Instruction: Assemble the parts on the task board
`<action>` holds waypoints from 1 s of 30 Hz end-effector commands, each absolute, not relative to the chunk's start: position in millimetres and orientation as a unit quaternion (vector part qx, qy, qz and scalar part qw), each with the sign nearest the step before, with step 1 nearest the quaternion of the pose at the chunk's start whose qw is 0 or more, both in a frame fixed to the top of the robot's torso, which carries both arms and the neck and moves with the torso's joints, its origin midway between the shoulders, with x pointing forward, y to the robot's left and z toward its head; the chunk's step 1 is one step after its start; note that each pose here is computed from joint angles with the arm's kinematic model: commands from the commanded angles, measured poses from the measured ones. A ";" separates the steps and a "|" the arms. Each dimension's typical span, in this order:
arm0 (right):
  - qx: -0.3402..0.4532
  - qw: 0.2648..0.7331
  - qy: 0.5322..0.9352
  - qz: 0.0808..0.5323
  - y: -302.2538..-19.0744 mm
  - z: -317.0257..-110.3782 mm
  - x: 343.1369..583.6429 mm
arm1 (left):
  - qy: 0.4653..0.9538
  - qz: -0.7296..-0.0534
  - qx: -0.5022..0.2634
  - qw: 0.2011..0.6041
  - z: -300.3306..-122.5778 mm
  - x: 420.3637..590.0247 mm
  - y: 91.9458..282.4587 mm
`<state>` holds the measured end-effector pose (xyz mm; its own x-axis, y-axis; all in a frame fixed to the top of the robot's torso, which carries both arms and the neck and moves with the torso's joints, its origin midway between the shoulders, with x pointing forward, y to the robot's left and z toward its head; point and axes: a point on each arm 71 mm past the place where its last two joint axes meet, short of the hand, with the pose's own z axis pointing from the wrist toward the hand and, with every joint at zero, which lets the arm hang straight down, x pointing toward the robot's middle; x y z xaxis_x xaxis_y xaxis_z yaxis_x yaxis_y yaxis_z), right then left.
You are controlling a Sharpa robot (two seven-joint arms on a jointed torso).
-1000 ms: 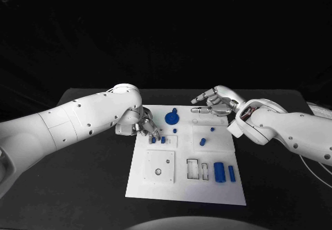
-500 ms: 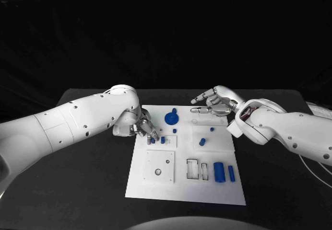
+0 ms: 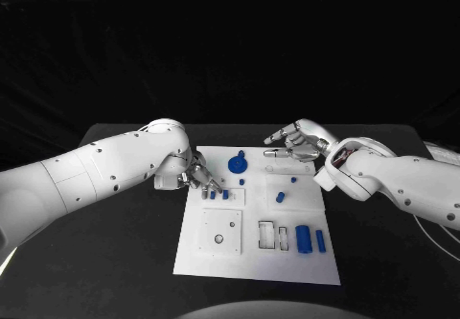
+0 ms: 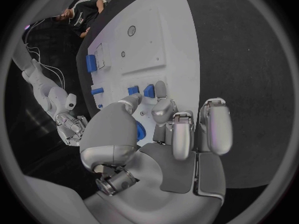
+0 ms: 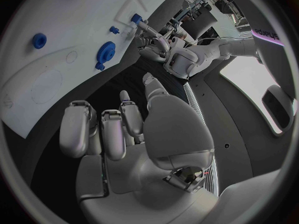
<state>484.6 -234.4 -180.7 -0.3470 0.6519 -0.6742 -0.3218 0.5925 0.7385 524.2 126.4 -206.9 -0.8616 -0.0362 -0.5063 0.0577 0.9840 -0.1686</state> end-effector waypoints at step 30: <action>0.116 0.561 0.696 0.433 -240.2 -181.4 484.7 | 0.712 -0.441 -0.010 0.546 -164.4 503.1 121.3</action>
